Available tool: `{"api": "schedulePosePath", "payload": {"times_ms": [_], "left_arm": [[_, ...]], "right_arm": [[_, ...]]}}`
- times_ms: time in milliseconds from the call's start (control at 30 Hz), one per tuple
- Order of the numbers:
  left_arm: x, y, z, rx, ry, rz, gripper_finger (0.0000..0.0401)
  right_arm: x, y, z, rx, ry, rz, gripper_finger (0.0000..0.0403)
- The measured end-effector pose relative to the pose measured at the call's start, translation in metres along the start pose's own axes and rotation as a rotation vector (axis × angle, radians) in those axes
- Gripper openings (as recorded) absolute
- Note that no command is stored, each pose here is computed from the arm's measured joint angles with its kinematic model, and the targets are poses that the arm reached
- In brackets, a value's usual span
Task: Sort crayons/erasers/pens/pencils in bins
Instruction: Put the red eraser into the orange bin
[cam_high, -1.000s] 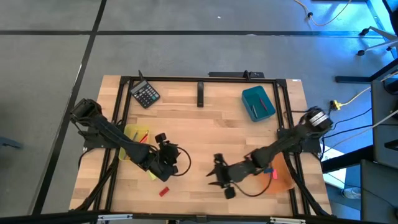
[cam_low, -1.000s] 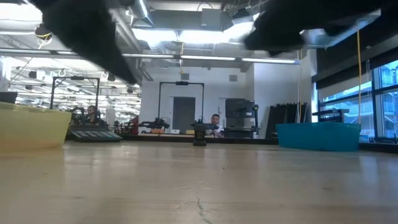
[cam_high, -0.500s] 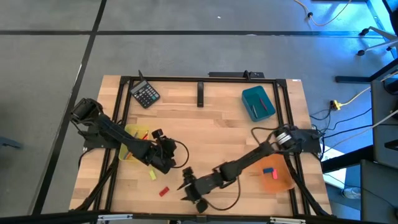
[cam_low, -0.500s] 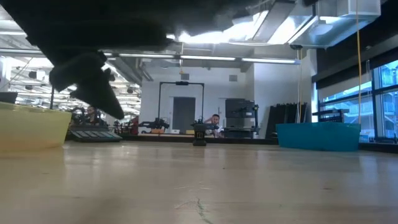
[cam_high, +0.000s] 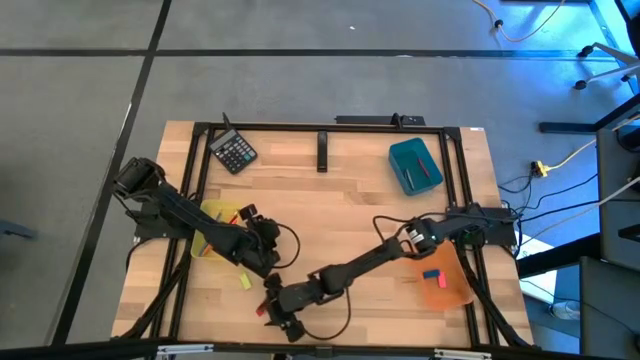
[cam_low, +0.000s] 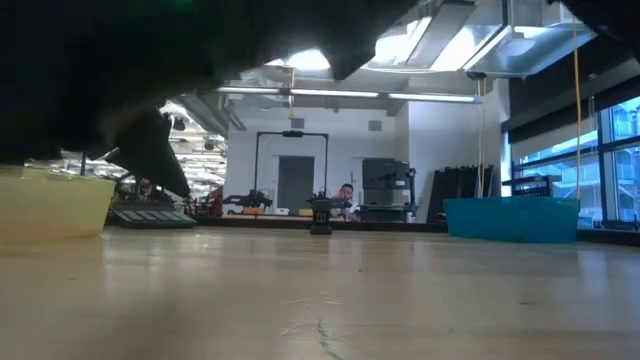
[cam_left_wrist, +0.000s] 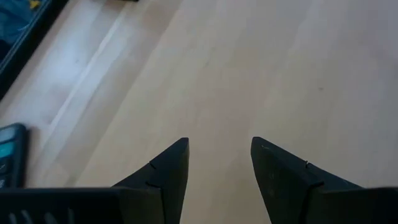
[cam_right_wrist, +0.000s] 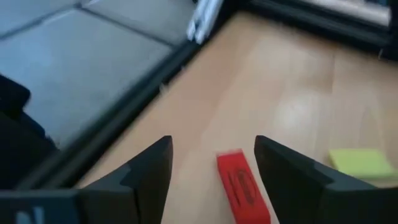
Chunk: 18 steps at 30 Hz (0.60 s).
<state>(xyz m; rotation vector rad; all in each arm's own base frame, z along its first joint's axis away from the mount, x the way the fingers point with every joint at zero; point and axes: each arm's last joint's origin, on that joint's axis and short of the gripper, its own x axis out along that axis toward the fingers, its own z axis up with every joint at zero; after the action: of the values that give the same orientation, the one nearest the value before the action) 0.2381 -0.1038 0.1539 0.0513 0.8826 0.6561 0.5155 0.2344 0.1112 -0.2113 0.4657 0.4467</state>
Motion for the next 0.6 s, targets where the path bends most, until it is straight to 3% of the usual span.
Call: {"api": "schedulePosePath", "payload": {"times_ms": [300,433,600], "left_arm": [[-0.011,0.012,0.001,-0.075,-0.035,0.057,0.0168],[-0.017,0.013,0.002,-0.084,-0.06,0.042,0.0168],[-0.023,0.014,0.003,-0.093,-0.079,0.025,0.0168]], "right_arm": [[0.011,-0.025,-0.021,0.054,0.114,-0.018,0.0225],[0.01,-0.034,-0.024,0.102,0.133,0.026,0.0221],[0.008,-0.041,-0.027,0.13,0.163,0.094,0.0172]]}}
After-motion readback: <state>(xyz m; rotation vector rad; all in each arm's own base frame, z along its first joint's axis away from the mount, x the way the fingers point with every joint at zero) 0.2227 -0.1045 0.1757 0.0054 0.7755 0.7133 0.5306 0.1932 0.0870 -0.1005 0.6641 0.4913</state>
